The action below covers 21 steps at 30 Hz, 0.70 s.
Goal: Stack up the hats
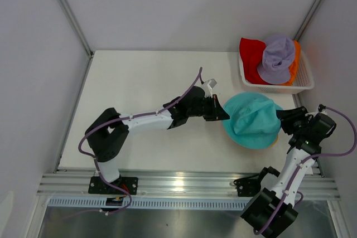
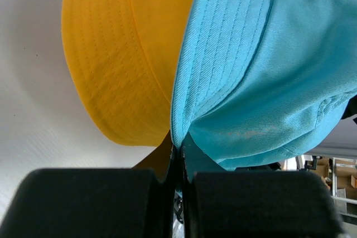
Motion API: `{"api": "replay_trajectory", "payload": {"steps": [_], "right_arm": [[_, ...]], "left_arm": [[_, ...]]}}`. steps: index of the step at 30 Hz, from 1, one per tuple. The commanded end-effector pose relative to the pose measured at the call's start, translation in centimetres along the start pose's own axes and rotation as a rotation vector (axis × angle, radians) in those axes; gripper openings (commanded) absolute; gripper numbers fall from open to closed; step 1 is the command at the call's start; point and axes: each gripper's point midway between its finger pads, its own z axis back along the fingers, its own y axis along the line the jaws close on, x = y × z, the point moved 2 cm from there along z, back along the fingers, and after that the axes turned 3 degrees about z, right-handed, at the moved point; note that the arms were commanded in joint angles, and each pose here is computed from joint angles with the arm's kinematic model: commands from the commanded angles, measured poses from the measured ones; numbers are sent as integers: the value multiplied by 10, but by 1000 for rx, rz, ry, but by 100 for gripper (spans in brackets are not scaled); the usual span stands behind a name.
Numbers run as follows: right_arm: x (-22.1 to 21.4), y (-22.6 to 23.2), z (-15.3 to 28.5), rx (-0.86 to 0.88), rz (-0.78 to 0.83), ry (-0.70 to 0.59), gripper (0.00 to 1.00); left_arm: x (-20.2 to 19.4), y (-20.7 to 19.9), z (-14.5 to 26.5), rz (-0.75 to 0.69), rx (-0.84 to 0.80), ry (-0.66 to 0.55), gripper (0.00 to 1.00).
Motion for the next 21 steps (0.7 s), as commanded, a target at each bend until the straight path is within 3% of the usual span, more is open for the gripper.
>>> {"api": "replay_trajectory", "payload": {"steps": [1, 6, 10, 13, 21], "right_arm": [[-23, -22, 0, -77, -47, 83, 40], [2, 7, 6, -3, -38, 23, 50], [11, 22, 9, 29, -62, 27, 69], [20, 31, 16, 26, -49, 7, 77], [39, 20, 22, -95, -40, -109, 87]], "left_arm": [[4, -7, 15, -60, -6, -19, 1], [10, -24, 17, -61, -71, -35, 1], [7, -25, 14, -42, -96, -16, 1], [7, -25, 14, -30, -99, -9, 1], [18, -27, 18, -28, -112, -21, 1]]}}
